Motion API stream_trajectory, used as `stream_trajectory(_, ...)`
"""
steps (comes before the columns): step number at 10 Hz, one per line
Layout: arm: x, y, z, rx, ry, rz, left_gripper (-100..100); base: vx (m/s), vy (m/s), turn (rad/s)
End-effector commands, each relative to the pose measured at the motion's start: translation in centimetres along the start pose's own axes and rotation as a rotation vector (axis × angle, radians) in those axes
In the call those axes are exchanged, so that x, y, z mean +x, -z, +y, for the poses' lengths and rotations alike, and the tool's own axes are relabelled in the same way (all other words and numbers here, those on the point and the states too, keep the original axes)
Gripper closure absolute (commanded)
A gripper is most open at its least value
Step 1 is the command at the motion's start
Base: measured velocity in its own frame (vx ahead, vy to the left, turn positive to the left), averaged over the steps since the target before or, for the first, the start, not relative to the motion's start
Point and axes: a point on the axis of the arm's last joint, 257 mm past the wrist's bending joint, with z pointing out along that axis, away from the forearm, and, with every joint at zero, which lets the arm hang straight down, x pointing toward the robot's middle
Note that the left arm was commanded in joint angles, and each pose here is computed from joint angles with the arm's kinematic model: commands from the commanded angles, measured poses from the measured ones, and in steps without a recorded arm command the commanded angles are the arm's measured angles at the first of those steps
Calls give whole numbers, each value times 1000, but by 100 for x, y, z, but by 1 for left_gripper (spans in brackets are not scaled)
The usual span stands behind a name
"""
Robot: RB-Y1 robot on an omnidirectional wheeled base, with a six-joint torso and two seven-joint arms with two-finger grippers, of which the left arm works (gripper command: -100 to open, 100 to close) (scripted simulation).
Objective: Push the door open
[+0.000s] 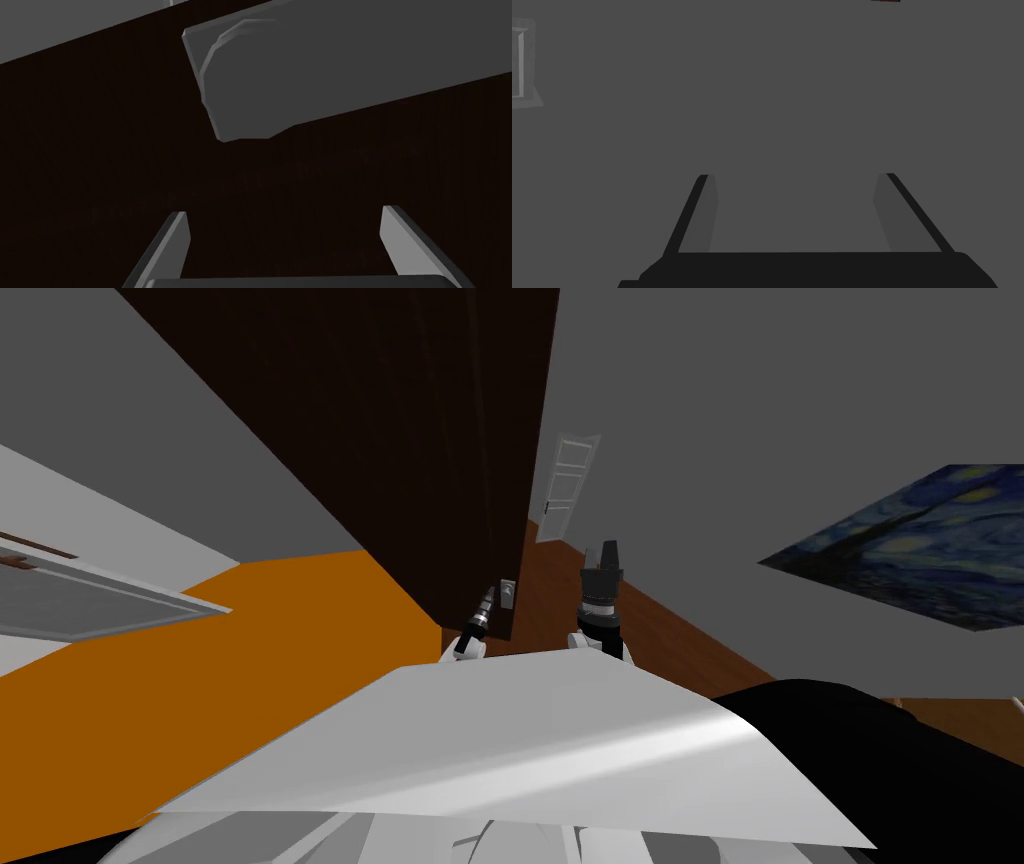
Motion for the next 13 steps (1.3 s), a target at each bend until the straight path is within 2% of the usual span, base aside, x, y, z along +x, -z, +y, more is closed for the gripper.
stream_trajectory(1, -45, 31, -32, 16, -81, -6, -100, 2, -18, 84)
stream_trajectory(4, -132, 96, -94, 49, -244, -18, -100, 13, -29, 102)
stream_trajectory(5, -132, 96, -94, 49, -251, -18, -100, 8, -22, 42)
stream_trajectory(7, -187, 149, -145, 75, -375, -27, -100, 7, -22, 96)
stream_trajectory(8, -187, 149, -145, 75, -382, -27, -100, 4, -20, 49)
stream_trajectory(10, -232, 210, -204, 103, -512, -37, -100, 7, -20, 107)
stream_trajectory(11, -232, 210, -204, 103, -524, -37, -100, 8, -24, 60)
stream_trajectory(13, -268, 276, -264, 132, -654, -47, -100, 6, -25, 113)
